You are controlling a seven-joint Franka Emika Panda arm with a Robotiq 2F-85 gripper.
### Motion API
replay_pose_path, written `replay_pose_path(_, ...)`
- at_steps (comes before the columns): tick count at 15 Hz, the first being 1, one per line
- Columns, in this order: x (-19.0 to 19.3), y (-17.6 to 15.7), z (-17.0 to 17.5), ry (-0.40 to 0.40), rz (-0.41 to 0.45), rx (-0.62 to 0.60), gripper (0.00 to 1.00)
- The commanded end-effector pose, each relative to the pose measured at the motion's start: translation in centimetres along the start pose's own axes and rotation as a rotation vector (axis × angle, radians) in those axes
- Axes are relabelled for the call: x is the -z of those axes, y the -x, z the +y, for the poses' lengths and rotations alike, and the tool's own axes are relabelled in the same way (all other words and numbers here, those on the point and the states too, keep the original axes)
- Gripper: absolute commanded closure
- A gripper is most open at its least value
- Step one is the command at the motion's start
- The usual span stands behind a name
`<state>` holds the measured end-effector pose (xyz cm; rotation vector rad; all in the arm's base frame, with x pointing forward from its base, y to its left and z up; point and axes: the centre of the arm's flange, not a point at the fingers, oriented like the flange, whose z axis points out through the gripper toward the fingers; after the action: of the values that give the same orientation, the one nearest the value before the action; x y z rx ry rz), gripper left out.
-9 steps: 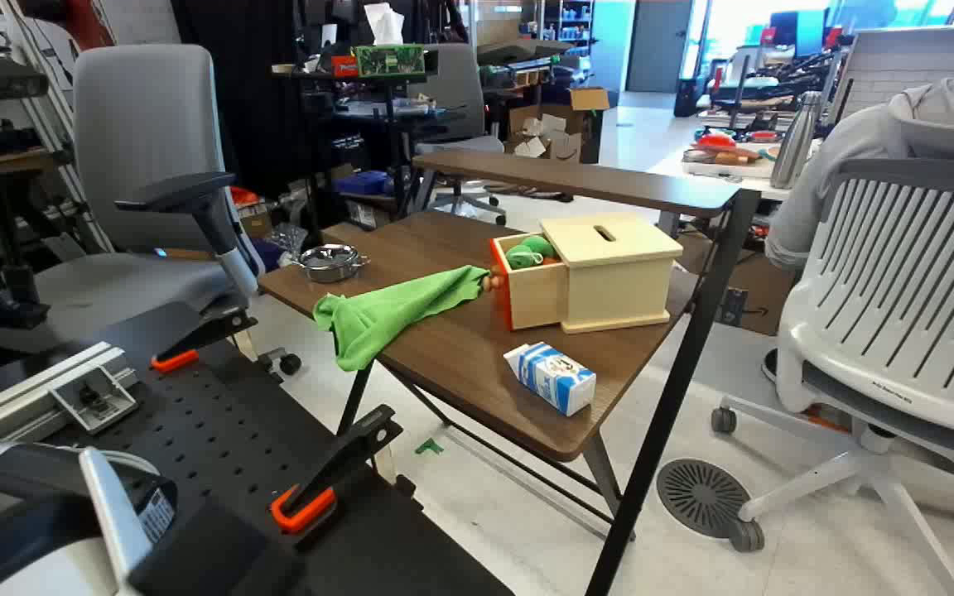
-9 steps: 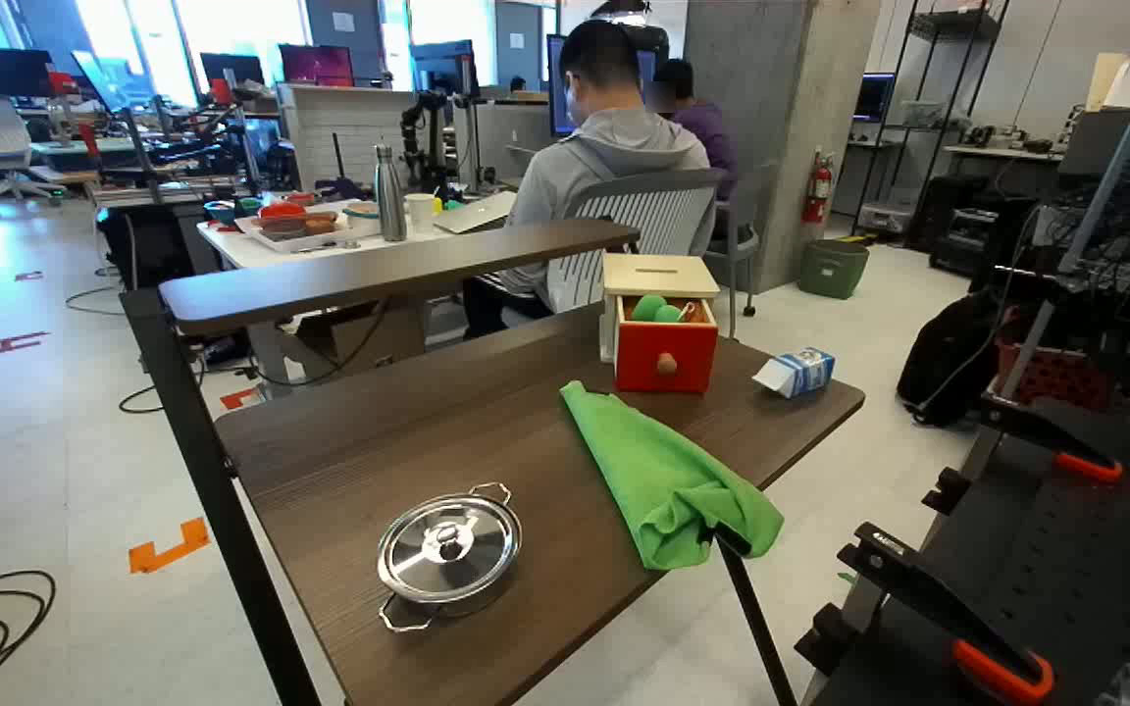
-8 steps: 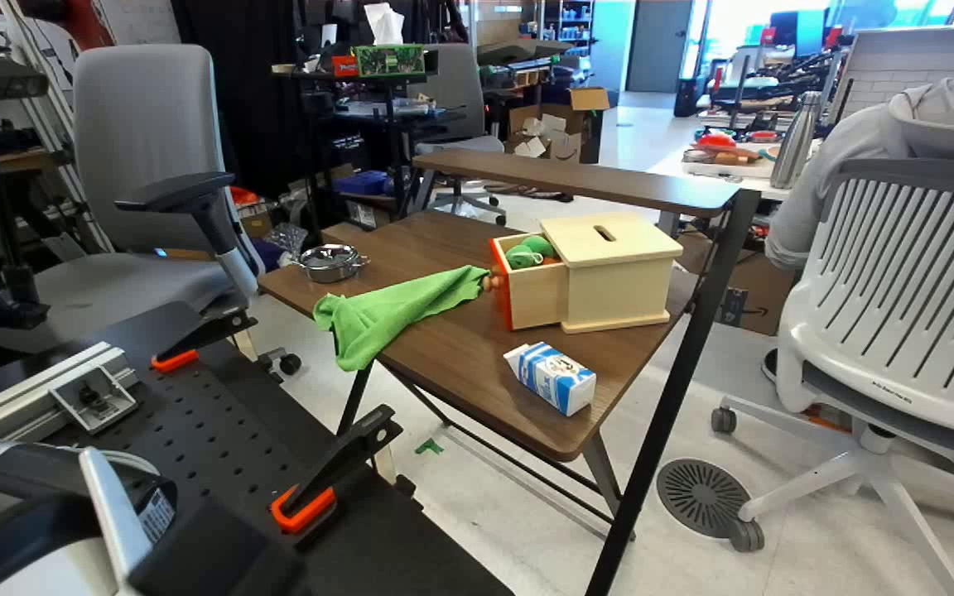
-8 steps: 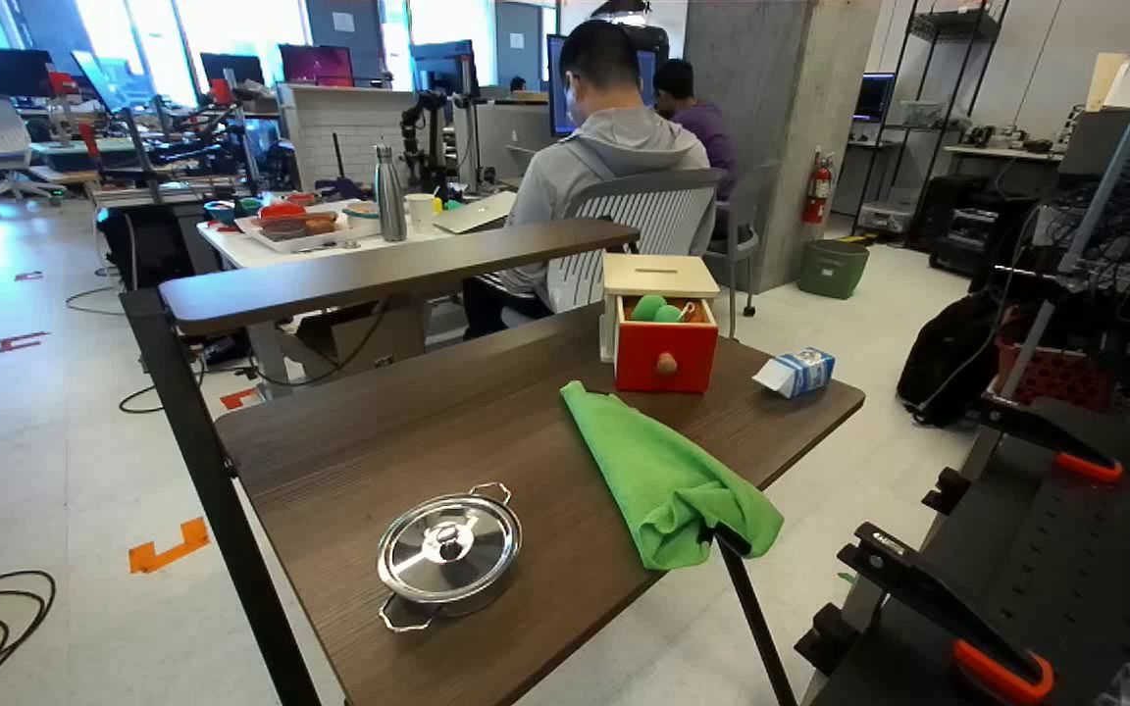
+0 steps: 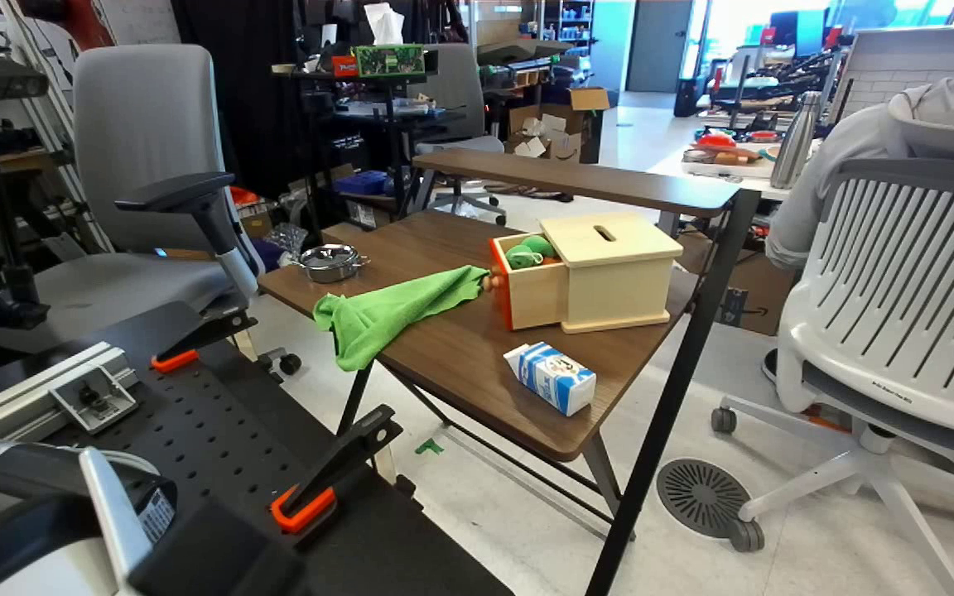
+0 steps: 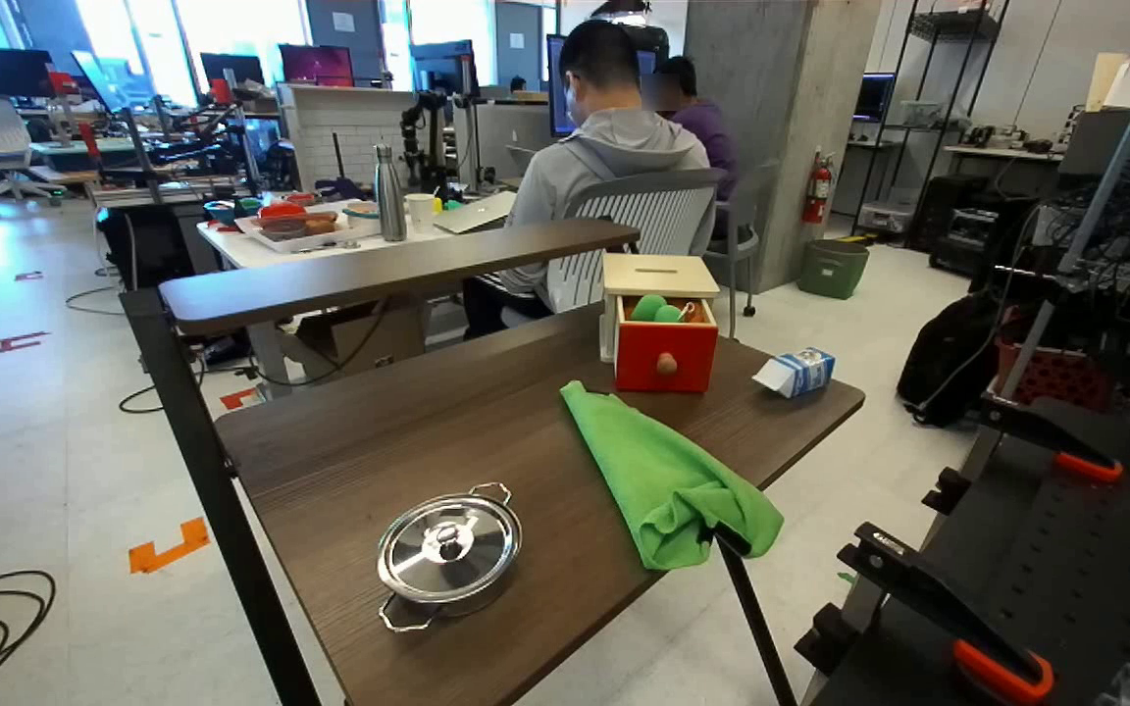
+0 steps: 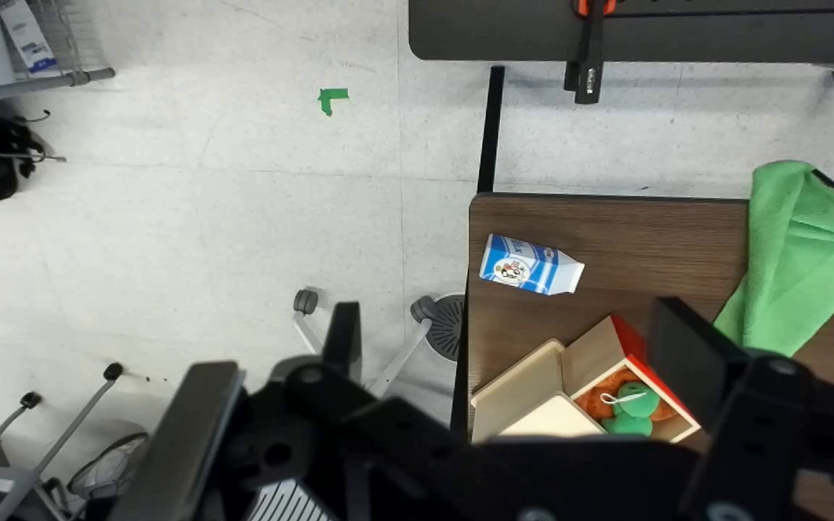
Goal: Slide the cloth up on the table
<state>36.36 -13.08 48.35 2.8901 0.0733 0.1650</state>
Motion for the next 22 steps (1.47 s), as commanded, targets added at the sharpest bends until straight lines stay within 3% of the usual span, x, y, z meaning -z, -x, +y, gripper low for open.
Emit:
replay_pose_path(1,0.0,0.0,0.0,0.0,0.0,0.0,0.0)
replay_pose_path(12,0.0,0.0,0.0,0.0,0.0,0.0,0.0)
replay_pose_path(18,-5.0,-1.1,-6.1,-0.031,-0.09,0.128,0.0)
replay_pose_path(22,-8.4,-3.7,-11.0,-0.07,-0.076,0.191,0.0)
